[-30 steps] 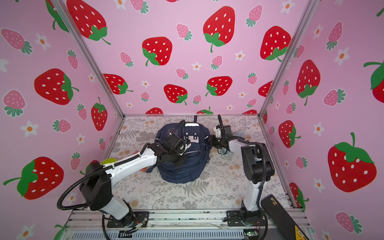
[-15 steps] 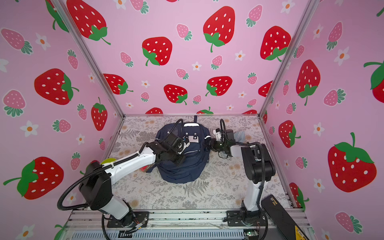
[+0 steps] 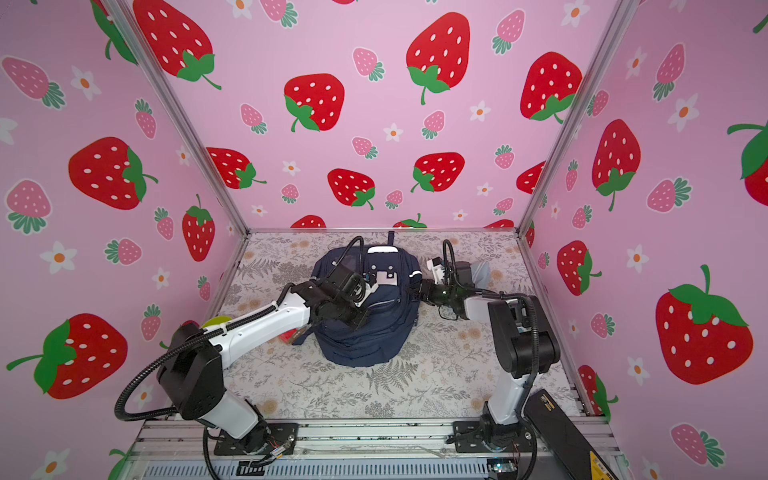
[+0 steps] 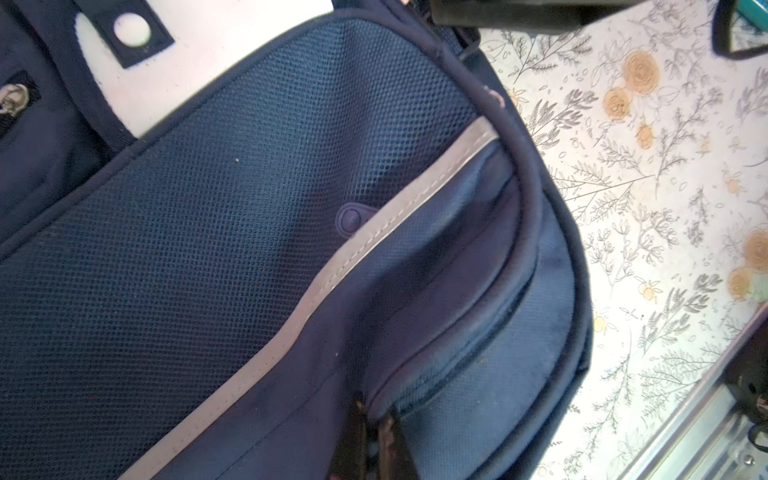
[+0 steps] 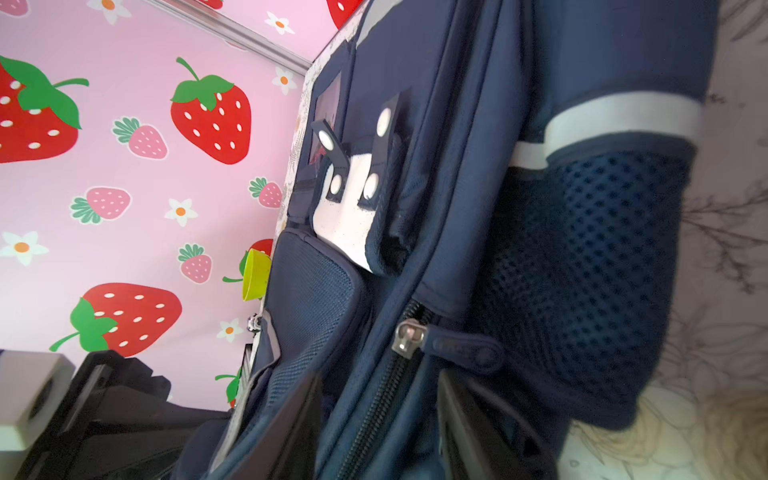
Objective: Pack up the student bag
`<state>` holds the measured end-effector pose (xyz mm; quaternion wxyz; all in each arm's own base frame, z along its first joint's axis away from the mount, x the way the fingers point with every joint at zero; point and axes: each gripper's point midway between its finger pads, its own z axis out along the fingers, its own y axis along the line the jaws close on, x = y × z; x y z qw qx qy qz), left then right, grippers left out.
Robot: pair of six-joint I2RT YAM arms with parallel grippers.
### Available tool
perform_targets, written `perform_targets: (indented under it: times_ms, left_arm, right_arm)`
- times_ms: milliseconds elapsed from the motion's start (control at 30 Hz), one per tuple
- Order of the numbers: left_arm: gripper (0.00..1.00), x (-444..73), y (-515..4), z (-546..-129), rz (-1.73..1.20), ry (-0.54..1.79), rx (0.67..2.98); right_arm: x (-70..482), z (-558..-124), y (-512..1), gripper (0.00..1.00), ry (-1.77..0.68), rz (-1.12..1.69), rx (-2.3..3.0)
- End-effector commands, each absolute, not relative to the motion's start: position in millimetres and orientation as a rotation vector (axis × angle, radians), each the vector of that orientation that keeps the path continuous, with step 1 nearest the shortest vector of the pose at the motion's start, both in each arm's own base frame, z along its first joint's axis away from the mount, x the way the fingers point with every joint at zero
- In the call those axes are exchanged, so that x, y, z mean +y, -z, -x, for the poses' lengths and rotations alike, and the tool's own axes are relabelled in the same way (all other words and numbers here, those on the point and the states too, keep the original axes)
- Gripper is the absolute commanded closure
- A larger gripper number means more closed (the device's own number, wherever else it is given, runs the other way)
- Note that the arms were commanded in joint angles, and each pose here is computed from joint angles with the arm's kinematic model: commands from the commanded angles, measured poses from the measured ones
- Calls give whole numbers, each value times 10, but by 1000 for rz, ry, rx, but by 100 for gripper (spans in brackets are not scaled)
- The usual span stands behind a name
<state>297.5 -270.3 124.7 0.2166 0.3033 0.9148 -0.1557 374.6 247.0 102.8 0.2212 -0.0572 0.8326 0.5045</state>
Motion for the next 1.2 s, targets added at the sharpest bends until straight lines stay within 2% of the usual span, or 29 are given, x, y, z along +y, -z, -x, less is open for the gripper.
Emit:
perform_targets:
  times_ms: [0, 233, 467, 767, 867, 1000, 1167]
  left_arm:
    - [100, -2693, -1420, -3086, -793, 440, 2495]
    - [100, -2693, -1426, -3075, -785, 449, 2493]
    - [100, -2680, -1431, -3099, -771, 449, 2493]
    - [100, -2676, -1452, -3122, -740, 514, 2501]
    - [100, -2677, -1457, -3126, -737, 518, 2501]
    - [100, -2681, -1457, -3126, -737, 522, 2501]
    - [100, -2670, -1454, -3126, -737, 517, 2502]
  right_arm:
    - [2440, -3933, -1154, 40, -1312, 210, 2271]
    - [2527, -4093, -1009, 37, -1331, 298, 2309]
    - [2614, -3931, -891, 38, -1467, 359, 2297]
    - [2614, -3570, -1153, 48, -1600, 418, 2168]
    - [2631, -3499, -1233, 55, -1602, 450, 2135]
    - [2663, -3511, -1301, 61, -1583, 465, 2120]
    - [2651, -3601, -1130, 65, -1495, 443, 2208]
